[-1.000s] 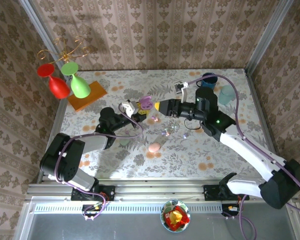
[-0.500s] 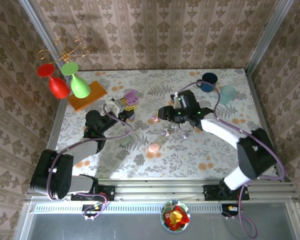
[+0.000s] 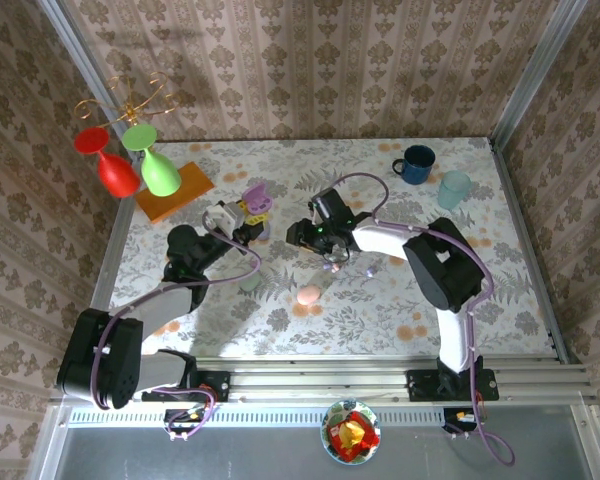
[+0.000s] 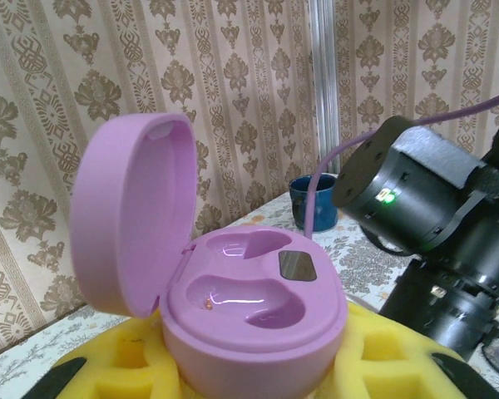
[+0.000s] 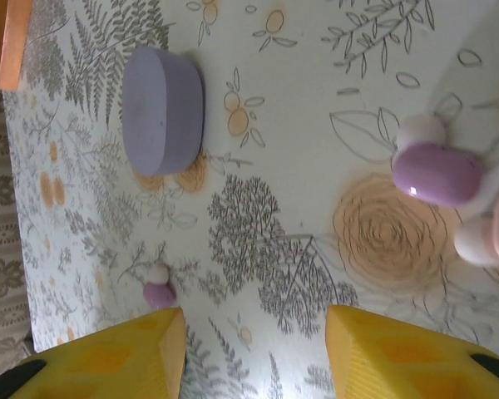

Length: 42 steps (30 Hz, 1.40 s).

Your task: Insert wireless bluetooth earbuds into charging case

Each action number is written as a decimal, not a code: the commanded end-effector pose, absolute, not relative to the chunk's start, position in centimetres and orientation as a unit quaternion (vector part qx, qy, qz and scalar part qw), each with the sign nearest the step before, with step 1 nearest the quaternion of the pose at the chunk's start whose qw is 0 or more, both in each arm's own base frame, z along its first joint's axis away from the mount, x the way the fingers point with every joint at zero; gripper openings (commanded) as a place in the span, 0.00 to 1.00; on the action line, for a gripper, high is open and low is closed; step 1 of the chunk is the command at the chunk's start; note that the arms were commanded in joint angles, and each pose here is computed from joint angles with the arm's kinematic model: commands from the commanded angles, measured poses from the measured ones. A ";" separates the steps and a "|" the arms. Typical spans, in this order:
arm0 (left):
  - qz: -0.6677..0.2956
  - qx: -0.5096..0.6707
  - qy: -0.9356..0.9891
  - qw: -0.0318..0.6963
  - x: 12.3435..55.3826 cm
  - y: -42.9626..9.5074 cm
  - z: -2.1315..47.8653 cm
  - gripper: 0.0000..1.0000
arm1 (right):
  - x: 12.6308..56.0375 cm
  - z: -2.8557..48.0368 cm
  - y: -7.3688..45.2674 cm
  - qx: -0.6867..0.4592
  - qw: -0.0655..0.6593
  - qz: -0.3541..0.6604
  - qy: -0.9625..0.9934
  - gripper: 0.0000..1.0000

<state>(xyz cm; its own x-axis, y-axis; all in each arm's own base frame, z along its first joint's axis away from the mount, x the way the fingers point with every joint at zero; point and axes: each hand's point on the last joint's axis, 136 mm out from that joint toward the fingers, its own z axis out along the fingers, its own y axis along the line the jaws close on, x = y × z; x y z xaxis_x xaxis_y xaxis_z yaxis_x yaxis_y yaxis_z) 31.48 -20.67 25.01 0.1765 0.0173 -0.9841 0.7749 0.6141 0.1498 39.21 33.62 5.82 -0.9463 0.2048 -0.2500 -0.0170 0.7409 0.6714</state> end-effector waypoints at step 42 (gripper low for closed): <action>-0.290 0.337 0.565 0.695 31.3 -20.0 25.9 0.25 | 45.9 2.0 29.5 0.096 0.180 0.260 0.944 0.41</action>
<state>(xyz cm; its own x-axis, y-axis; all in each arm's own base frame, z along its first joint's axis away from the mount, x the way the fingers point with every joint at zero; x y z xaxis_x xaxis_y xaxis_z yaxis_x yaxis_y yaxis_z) 31.66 -19.97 25.44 0.1777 -0.0019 -0.9841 0.7756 0.6158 0.1389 46.38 29.63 3.48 -0.8916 0.3051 -0.3346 0.0821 0.8356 0.5432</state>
